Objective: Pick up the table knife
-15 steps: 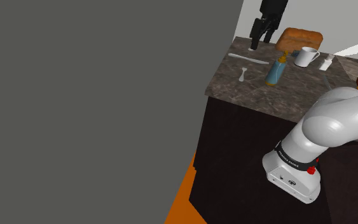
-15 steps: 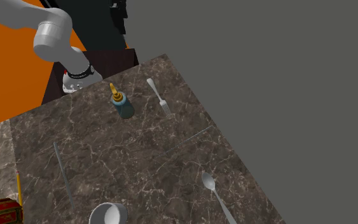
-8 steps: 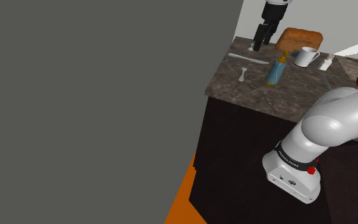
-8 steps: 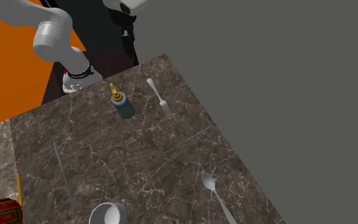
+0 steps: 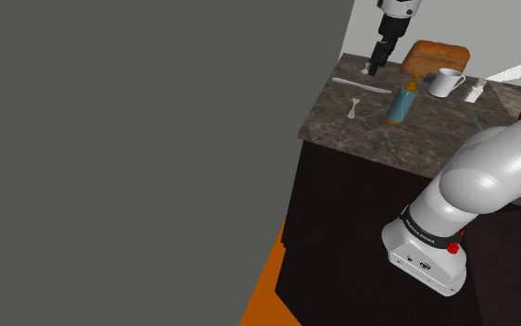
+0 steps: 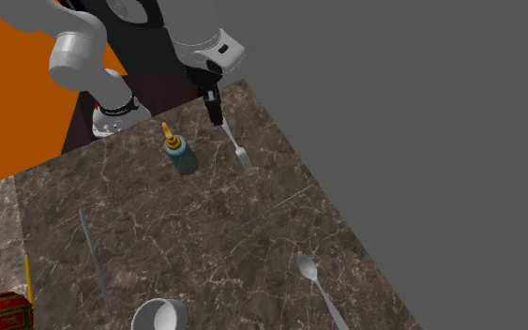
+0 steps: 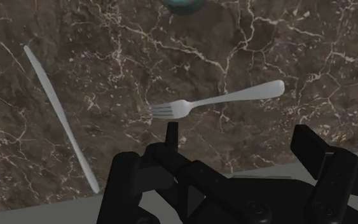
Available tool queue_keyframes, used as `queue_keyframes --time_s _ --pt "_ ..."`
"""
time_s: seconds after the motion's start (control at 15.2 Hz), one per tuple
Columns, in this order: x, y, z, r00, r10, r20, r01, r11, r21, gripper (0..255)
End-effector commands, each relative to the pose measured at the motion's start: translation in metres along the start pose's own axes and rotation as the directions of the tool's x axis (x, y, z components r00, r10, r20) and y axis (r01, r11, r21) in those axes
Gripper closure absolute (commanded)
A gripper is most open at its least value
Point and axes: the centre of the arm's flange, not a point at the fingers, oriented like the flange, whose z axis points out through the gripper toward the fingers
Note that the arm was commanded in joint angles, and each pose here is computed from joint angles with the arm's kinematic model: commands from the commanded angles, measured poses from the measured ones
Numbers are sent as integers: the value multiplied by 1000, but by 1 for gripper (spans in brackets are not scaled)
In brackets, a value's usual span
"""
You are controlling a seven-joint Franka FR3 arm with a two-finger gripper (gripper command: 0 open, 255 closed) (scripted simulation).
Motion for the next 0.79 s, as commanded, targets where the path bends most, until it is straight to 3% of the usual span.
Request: queue_keyframes --time_s 0.0,0.73 --pt "8 21 12 1000 -28 -6 28 1000 1 0" --pt "58 145 71 986 -162 -39 163 987 16 0"
